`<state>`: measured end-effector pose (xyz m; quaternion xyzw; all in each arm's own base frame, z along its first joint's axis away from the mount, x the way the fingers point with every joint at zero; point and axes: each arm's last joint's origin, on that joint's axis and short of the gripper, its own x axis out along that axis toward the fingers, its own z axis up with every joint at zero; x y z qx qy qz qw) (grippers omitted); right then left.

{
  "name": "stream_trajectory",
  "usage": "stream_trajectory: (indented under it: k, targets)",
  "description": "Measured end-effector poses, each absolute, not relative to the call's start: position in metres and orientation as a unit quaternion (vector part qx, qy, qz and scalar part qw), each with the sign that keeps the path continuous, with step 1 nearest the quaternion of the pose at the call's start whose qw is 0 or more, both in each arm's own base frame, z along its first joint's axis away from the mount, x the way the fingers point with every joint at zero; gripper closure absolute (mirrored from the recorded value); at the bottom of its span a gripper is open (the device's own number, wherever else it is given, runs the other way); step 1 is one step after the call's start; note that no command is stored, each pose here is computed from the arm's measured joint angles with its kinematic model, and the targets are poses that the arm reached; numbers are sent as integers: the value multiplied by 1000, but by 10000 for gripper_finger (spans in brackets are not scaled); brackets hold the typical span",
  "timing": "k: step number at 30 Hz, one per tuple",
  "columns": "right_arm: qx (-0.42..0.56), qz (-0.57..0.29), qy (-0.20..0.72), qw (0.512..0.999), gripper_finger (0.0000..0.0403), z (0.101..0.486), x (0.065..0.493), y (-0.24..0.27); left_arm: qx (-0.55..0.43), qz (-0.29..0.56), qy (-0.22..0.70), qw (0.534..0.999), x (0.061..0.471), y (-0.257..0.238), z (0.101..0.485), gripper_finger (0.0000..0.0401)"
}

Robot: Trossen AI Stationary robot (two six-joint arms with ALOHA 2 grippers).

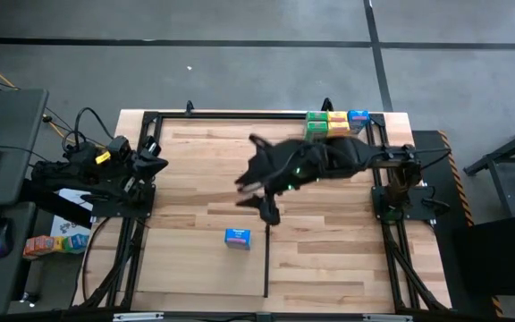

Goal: Stack cereal on shelf
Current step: Put the bottom blue cereal box on the shelf

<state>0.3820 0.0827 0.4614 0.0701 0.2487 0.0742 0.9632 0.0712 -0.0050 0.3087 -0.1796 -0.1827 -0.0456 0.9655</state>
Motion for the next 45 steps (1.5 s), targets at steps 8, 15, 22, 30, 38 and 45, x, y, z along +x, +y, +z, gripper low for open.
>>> stream_trajectory:
  k: [8, 15, 22, 30, 38, 45]
  targets:
    - [59, 84, 295, 950, 158, 409, 395, 122, -187, -10, -188, 964, 71, -3, 309, 401]
    - [117, 29, 308, 944, 158, 375, 402, 137, -190, 4, -190, 963, 71, -2, 308, 401]
    - [102, 1, 343, 934, 158, 358, 406, 142, -186, 18, -184, 965, 72, -1, 307, 401]
    - [47, -3, 394, 918, 158, 315, 426, 148, -185, 21, -176, 967, 73, -1, 306, 401]
    - [37, -2, 415, 909, 158, 296, 434, 151, -178, 22, -175, 968, 73, -1, 305, 401]
    - [36, -6, 423, 905, 158, 291, 435, 151, -177, 22, -175, 968, 73, -1, 305, 401]
